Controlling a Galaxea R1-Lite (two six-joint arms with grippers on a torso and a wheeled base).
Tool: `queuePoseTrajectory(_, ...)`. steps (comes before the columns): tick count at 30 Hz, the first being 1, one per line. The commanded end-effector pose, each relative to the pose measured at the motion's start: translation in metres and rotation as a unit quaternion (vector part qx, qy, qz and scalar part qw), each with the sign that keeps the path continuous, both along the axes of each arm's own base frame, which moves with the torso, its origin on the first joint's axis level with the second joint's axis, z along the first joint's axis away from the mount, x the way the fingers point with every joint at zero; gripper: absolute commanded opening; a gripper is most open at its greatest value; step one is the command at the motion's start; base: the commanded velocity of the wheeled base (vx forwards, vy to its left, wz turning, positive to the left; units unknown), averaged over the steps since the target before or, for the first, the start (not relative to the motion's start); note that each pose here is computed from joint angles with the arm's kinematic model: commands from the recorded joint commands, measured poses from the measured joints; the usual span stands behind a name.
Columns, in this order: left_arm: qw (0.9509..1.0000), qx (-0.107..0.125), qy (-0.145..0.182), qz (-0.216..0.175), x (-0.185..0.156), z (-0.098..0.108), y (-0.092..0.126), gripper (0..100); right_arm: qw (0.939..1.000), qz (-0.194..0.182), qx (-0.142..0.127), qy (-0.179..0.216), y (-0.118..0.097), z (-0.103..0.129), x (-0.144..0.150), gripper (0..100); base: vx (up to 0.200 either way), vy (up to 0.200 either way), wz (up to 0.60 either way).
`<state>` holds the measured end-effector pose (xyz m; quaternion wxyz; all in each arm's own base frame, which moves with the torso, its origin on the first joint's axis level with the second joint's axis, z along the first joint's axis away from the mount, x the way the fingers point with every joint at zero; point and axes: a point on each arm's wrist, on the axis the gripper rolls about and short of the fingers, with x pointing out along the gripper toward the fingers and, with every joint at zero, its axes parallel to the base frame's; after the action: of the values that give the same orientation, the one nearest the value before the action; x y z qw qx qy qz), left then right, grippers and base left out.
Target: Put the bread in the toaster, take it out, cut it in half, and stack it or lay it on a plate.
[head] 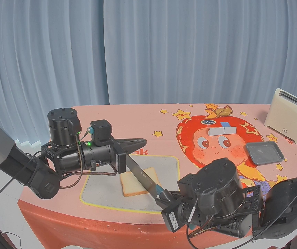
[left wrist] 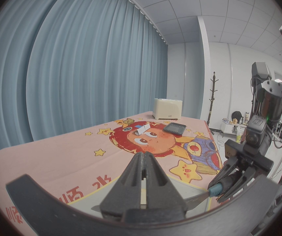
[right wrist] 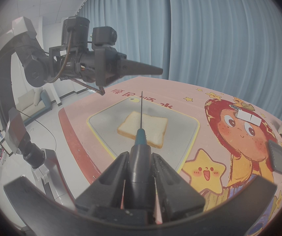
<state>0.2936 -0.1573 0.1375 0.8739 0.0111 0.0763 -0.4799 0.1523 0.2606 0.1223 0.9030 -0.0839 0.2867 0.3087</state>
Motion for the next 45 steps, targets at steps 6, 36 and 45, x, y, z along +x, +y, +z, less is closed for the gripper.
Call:
queuePoseTrajectory(6,0.9999,0.007,0.014,-0.002,0.0,-0.01,-0.001,0,1.0,-0.001,0.002,-0.001,0.0,0.001,0.001,0,0.0,0.0,0.0)
queuePoseTrajectory(36,0.9996,0.013,0.025,0.001,-0.011,-0.013,0.005,0,1.0,-0.005,-0.007,-0.002,0.0,-0.001,0.0,0,0.0,0.0,0.0)
queuePoseTrajectory(45,0.9993,0.017,0.033,0.001,-0.011,-0.018,0.005,0,1.0,-0.005,-0.007,-0.002,0.0,-0.001,0.0,0,0.0,0.0,0.0)
